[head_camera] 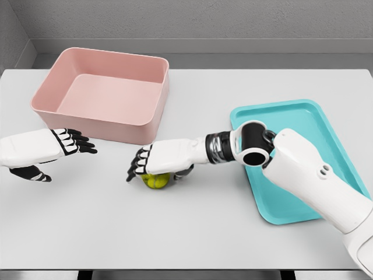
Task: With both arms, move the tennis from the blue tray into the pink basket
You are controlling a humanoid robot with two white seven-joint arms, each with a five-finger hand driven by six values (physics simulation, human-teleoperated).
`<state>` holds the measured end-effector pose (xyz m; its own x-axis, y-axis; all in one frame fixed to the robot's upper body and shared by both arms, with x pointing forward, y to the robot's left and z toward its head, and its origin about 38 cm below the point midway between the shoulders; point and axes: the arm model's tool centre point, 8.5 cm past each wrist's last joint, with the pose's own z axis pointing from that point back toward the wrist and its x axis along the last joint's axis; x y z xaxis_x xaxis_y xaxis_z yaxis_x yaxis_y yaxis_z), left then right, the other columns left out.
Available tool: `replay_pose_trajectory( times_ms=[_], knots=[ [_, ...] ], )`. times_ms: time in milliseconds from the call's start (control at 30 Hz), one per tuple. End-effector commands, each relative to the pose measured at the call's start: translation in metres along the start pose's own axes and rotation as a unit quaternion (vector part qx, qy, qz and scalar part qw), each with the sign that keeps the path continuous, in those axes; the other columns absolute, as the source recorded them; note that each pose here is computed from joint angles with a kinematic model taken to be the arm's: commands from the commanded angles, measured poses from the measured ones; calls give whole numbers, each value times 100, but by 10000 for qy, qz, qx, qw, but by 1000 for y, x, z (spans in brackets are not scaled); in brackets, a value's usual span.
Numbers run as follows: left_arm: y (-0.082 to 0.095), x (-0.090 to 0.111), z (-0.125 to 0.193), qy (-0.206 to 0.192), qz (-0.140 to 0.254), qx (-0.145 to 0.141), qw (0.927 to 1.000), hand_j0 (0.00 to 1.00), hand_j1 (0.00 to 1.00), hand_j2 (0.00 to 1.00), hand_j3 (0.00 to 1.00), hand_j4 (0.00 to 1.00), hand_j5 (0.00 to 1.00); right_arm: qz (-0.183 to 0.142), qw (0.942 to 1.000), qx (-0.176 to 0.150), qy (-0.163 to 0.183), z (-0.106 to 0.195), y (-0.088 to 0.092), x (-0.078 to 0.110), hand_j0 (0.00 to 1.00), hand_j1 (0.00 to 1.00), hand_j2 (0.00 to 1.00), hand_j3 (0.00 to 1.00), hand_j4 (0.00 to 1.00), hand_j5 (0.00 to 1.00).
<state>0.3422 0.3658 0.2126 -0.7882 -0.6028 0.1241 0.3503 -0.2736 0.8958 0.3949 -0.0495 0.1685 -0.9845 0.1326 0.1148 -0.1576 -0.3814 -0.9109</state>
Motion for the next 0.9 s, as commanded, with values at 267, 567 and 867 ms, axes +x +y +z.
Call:
replay_pose_trajectory(
  times_ms=[267,567,867],
  knots=[
    [-7,4,-16,-110,-74,13,9999,100,100,100,100,100,100,636,9643,-1861,1773,198,-70,-14,100,100,100,100,100,100],
    [-8,17,-44,-352,-404,-17,9986,100,100,100,100,100,100,-752,9110,-3072,2647,291,11,-6,100,100,100,100,100,100],
    [8,43,-79,-841,-549,144,9948,100,100,100,100,100,100,-1314,8903,-3244,2913,296,54,-2,100,100,100,100,100,100]
  ],
)
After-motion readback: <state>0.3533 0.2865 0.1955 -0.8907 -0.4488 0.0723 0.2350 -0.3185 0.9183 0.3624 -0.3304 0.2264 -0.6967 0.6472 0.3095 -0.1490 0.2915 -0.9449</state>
